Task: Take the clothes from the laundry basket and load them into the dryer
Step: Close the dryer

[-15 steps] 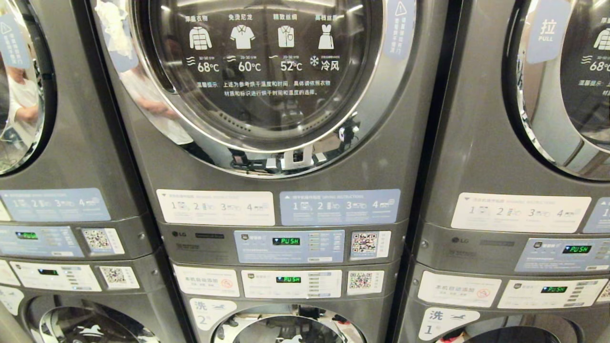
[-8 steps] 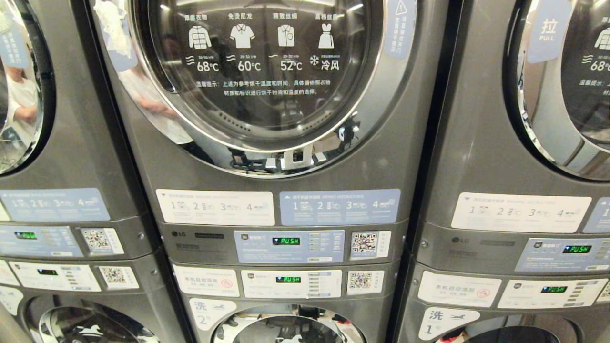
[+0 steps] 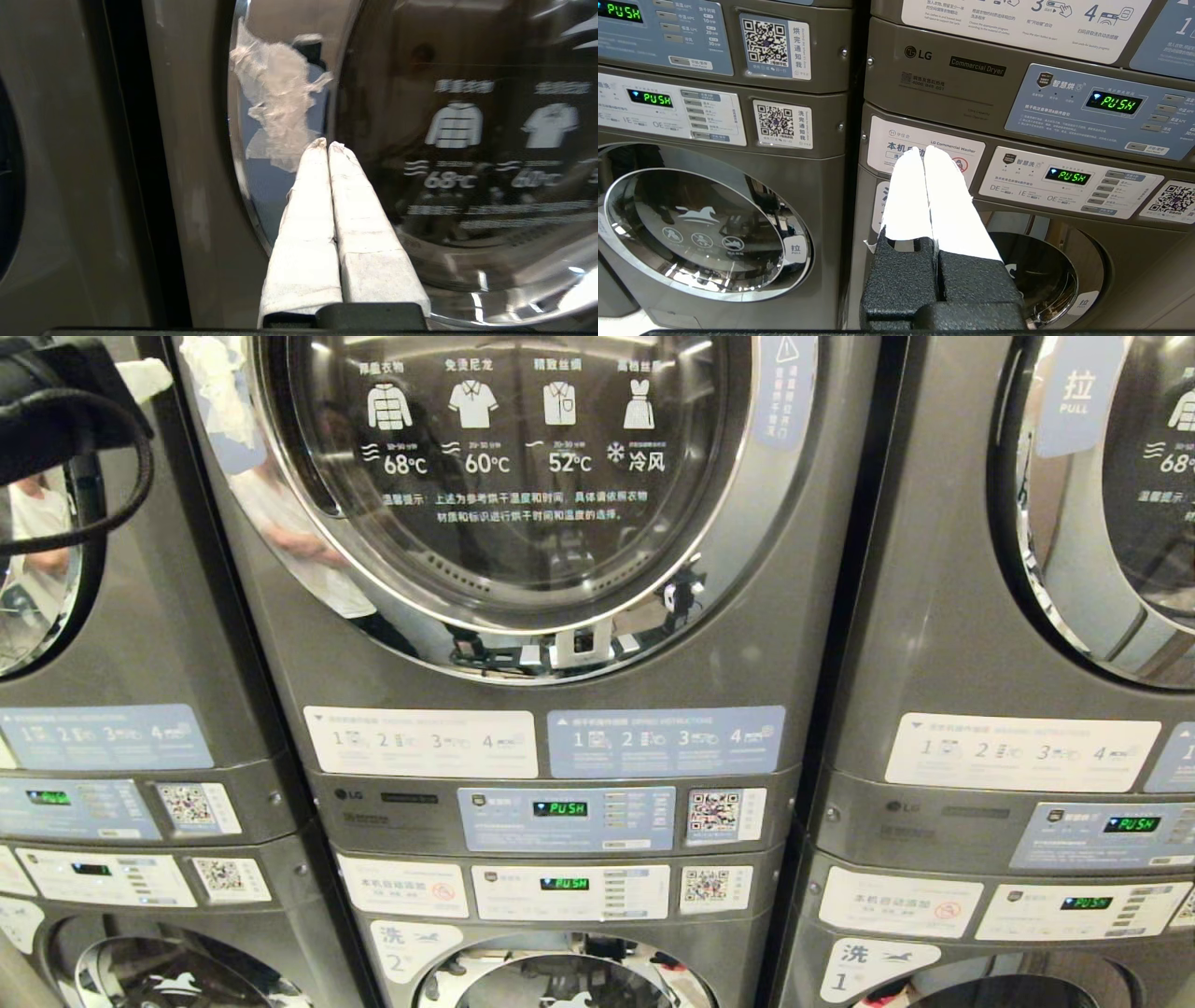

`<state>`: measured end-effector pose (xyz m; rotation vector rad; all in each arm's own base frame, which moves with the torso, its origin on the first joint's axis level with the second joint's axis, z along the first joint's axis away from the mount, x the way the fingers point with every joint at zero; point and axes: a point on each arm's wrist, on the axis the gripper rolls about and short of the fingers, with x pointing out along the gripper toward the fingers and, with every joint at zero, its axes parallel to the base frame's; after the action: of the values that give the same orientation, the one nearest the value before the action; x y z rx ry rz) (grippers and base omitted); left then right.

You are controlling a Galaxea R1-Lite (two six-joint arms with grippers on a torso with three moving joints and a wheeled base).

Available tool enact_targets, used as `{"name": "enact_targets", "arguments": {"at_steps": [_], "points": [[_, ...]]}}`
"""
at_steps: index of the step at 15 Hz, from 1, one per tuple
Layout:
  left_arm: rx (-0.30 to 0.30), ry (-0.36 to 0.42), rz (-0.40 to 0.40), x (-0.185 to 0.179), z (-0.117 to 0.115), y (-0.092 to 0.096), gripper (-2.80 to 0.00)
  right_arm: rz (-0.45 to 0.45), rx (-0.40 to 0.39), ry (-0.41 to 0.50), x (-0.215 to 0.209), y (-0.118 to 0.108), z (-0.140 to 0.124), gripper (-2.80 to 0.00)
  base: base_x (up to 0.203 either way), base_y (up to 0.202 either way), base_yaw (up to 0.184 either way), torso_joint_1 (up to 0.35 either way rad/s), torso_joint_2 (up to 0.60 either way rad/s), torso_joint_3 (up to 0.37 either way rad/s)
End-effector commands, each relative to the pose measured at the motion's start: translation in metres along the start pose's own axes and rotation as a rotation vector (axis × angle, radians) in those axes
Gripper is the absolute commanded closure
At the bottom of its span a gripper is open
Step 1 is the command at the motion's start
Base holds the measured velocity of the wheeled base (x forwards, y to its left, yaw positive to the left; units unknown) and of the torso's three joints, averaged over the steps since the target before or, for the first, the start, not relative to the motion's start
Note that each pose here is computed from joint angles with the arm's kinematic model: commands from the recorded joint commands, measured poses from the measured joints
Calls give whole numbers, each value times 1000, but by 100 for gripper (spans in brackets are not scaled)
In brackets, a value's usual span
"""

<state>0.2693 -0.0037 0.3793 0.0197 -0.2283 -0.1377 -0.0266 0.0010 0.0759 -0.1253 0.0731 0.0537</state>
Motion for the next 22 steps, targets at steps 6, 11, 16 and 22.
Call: {"name": "enact_targets", "arguments": {"at_steps": [6, 11, 16, 22], "points": [[25, 19, 89, 60, -29, 13, 0, 3, 0, 1, 0, 0, 0, 0, 0, 0, 0, 0, 0, 0], [26, -8, 82, 88, -39, 16, 0, 3, 0, 1, 0, 0, 0, 0, 0, 0, 0, 0, 0, 0], [25, -7, 77, 116, -57, 19, 0, 2, -2, 2, 0, 0, 0, 0, 0, 0, 0, 0, 0, 0], [17, 13, 36, 124, -68, 12, 0, 2, -2, 0, 0, 0, 0, 0, 0, 0, 0, 0, 0, 0]]}}
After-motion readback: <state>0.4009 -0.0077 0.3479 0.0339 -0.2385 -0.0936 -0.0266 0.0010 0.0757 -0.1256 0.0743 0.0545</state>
